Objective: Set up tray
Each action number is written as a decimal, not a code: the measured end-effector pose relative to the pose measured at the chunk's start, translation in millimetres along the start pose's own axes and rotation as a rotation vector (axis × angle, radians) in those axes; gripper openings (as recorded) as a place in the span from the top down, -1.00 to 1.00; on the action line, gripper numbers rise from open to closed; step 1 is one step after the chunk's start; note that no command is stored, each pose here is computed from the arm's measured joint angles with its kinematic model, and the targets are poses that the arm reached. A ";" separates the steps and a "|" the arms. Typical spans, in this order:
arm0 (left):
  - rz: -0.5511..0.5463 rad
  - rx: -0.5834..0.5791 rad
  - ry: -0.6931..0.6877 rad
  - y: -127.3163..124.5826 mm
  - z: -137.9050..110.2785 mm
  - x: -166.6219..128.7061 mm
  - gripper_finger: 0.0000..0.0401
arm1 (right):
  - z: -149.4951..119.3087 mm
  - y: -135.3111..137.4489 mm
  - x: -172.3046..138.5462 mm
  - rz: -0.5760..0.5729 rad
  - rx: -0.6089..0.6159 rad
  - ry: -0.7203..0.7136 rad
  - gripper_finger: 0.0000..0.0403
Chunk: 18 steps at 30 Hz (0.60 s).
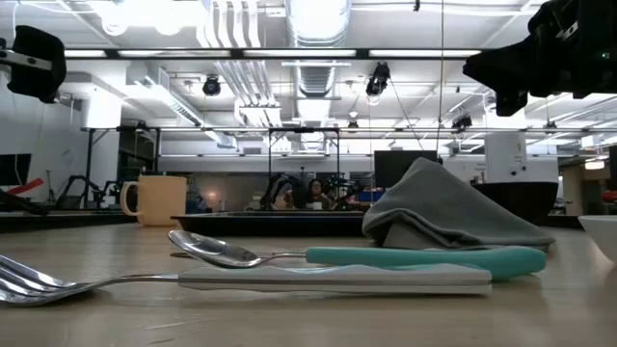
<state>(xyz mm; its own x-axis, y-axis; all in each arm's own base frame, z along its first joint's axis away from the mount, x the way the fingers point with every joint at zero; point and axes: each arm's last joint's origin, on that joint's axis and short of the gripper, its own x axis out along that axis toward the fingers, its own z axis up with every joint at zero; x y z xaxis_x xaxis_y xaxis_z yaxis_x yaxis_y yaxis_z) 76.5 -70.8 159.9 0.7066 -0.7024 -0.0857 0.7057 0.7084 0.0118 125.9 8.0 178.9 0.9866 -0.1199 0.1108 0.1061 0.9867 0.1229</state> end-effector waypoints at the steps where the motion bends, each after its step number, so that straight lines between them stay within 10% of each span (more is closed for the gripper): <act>1: 0.000 0.000 0.000 0.0 0.0 0.0 0.91 | 0.0 0.0 0.0 0.000 0.000 0.000 0.66; 18: 0.000 0.000 0.000 0.0 0.0 0.0 0.91 | 0.0 0.0 0.0 0.000 0.000 0.000 0.65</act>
<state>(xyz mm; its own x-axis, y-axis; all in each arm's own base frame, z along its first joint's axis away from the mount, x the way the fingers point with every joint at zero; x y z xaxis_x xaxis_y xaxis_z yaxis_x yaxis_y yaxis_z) 76.5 -70.8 159.8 0.7066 -0.7024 -0.0858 0.7057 0.7085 0.0118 125.9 8.0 178.9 0.9865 -0.1202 0.1108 0.1064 0.9867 0.1229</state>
